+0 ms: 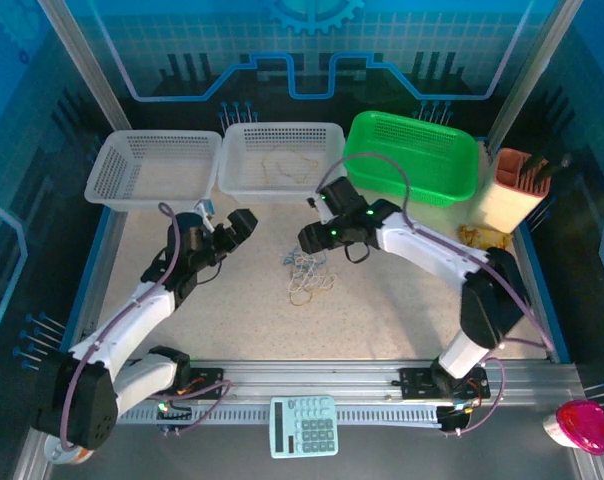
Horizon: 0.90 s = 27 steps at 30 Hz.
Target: Untangle the cables
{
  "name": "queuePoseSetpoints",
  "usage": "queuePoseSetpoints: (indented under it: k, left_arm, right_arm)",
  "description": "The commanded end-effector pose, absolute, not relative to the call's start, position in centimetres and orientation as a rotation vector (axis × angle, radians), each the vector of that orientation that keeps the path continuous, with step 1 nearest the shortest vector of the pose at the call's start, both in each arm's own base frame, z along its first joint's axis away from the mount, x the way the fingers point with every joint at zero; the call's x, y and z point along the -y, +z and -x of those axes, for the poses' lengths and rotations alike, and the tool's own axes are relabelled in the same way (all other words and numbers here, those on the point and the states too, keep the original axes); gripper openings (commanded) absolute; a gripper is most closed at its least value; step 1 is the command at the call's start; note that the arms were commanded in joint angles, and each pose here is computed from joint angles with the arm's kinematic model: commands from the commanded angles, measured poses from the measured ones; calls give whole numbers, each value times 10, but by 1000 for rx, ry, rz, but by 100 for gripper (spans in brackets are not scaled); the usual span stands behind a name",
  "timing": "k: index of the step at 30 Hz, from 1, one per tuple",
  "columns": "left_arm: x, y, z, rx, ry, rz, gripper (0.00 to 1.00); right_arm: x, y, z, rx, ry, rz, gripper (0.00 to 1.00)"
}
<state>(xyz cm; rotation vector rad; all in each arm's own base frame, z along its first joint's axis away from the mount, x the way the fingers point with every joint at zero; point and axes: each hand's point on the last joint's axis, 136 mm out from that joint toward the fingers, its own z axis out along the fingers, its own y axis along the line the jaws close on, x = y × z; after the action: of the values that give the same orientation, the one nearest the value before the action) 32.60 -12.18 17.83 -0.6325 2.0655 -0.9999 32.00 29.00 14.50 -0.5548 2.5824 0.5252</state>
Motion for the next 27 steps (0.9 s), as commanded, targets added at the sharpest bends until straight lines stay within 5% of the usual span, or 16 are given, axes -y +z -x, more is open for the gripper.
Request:
queuePoseSetpoints:
  k: [1,19,27]
  left_arm:
    - [112,176,-317,-2016,-994,720,99]
    - [108,180,-308,-1978,-1013,742,99]
    - [111,178,-308,-1995,-1022,728,99]
  right_arm:
    - [-303,128,-322,-2632,432,664,61]
    - [-325,86,-343,-2660,237,776,47]
    - [-325,89,-343,-2640,243,769,19]
